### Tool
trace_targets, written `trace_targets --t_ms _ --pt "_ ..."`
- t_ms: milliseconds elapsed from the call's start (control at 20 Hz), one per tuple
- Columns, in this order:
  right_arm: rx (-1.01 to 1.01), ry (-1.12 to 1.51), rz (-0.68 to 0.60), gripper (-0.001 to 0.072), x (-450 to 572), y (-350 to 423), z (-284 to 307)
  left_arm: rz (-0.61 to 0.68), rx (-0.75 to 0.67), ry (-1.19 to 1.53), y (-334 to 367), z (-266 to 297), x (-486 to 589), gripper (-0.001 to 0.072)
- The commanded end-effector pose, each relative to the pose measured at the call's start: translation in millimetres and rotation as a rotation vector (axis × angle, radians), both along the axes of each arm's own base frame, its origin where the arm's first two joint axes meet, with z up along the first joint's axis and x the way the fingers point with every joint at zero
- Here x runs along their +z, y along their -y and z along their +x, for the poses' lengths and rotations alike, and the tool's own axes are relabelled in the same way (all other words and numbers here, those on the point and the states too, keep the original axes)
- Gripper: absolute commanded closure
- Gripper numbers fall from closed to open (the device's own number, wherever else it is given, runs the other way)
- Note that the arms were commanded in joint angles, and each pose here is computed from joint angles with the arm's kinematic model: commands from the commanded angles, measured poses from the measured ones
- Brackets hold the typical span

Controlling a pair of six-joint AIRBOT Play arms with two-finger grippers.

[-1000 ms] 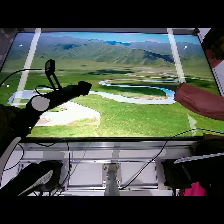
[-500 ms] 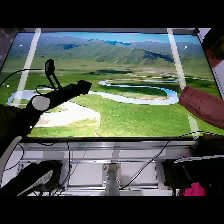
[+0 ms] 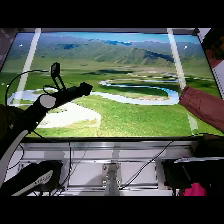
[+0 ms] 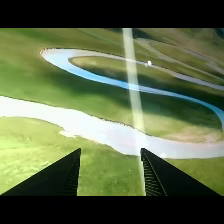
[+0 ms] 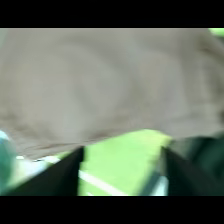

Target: Fold the clothes and pants, and hang the long-sleeved shirts on hangers.

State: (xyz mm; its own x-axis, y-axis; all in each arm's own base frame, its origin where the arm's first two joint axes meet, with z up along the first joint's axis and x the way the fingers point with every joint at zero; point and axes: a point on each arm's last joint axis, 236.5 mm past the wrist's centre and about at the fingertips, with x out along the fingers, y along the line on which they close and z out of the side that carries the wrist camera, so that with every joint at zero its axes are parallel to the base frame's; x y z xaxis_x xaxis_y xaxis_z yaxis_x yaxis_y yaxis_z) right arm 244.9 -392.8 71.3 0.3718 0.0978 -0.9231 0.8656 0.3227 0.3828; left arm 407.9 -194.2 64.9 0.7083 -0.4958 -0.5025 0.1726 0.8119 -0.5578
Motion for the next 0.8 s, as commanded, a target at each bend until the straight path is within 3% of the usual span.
trace_targets --t_ms 0,50,100,250,450,750 --pt "0.168 0.467 0.022 0.0419 88.0 -51.0 98.0 0.086 0.032 0.175 -15.3 23.1 29.8 0.0321" --pt "0.237 0.598 0.041 0.0524 116.2 -76.0 126.6 0.092 0.050 0.232 -21.0 29.0 49.5 0.0450" --pt "0.327 0.714 0.066 0.0700 142.8 -108.4 153.9 0.088 0.063 0.268 -26.1 32.4 66.9 0.0566" --pt "0.585 0.915 0.166 0.0700 193.4 -222.7 214.8 0.053 0.137 0.409 -58.4 36.2 144.1 0.0696" --pt "0.861 0.960 0.313 0.0701 212.4 -383.9 250.6 0.052 0.073 0.453 -89.0 -1.7 223.8 0.0698" --pt "1.155 0.938 0.474 0.0702 217.0 -551.4 228.5 0.082 0.084 0.356 -138.9 -68.2 271.9 0.0697"
